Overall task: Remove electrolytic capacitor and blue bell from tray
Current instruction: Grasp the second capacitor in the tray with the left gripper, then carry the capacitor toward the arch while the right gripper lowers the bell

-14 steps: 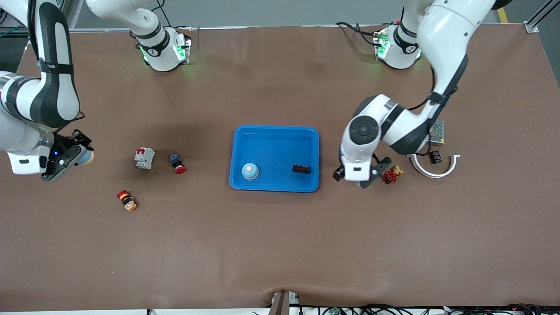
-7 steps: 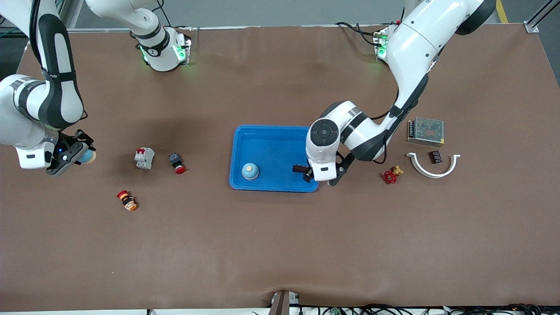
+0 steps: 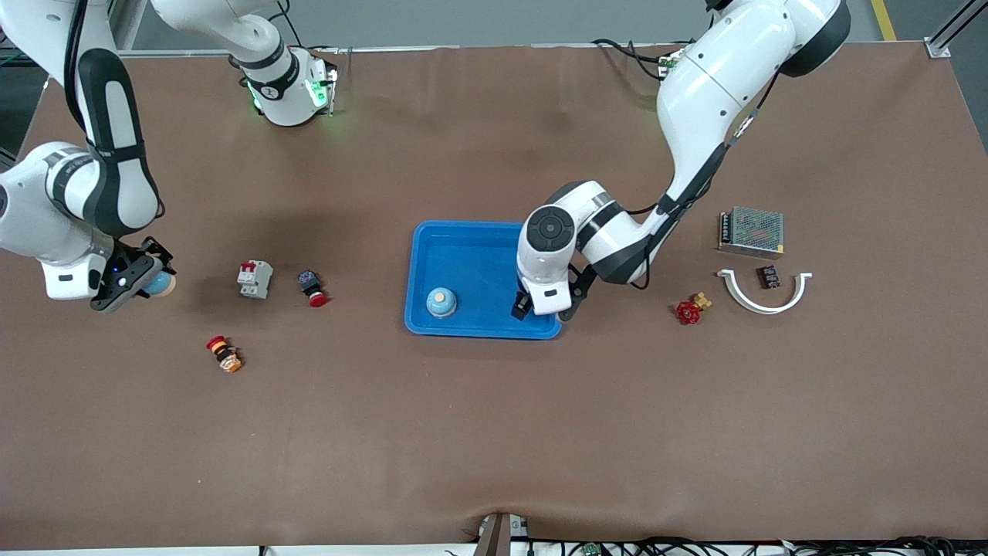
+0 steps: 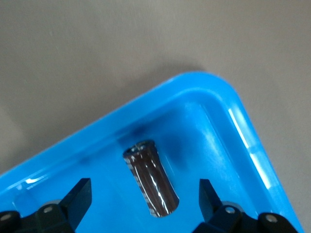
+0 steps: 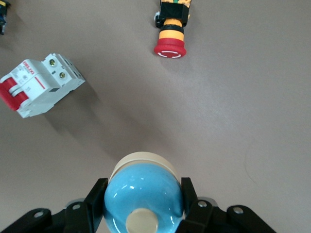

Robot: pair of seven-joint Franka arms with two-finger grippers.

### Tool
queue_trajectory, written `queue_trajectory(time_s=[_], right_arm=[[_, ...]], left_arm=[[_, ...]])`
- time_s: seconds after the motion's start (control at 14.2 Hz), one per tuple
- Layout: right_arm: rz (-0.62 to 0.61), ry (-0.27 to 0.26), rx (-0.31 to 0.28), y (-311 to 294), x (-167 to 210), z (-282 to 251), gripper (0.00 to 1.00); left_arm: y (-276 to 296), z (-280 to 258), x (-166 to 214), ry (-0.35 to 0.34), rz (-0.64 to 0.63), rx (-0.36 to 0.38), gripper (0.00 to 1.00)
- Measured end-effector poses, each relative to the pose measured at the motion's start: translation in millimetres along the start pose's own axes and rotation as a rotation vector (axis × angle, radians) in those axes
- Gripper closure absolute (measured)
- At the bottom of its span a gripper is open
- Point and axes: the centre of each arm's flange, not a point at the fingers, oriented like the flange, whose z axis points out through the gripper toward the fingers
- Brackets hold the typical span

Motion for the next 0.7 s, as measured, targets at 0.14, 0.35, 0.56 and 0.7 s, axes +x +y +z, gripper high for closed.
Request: queue_trajectory(time_s=[0.14,0.35,0.56,0.7], right_arm=[[0.0,0.027,0.021,0,-1,18,0.34],[-0.008,0.066,0.041,-1,-4,46,0.34],[-0.018,0.095,0.054,-3,-8,67,0.34],[-0.021,0.099,0.06,-4,-9,75,0.34]], left_arm=[[0,6,-2,-0.007,-0.003,-0.006,0.13],[0,13,-2,-0.011,-0.006,-0.004,0.21],[0,14,-1,-0.011,-0.007,-0.003,0.29],[1,14,0,-0.011,-0.008,-0.003,0.45]])
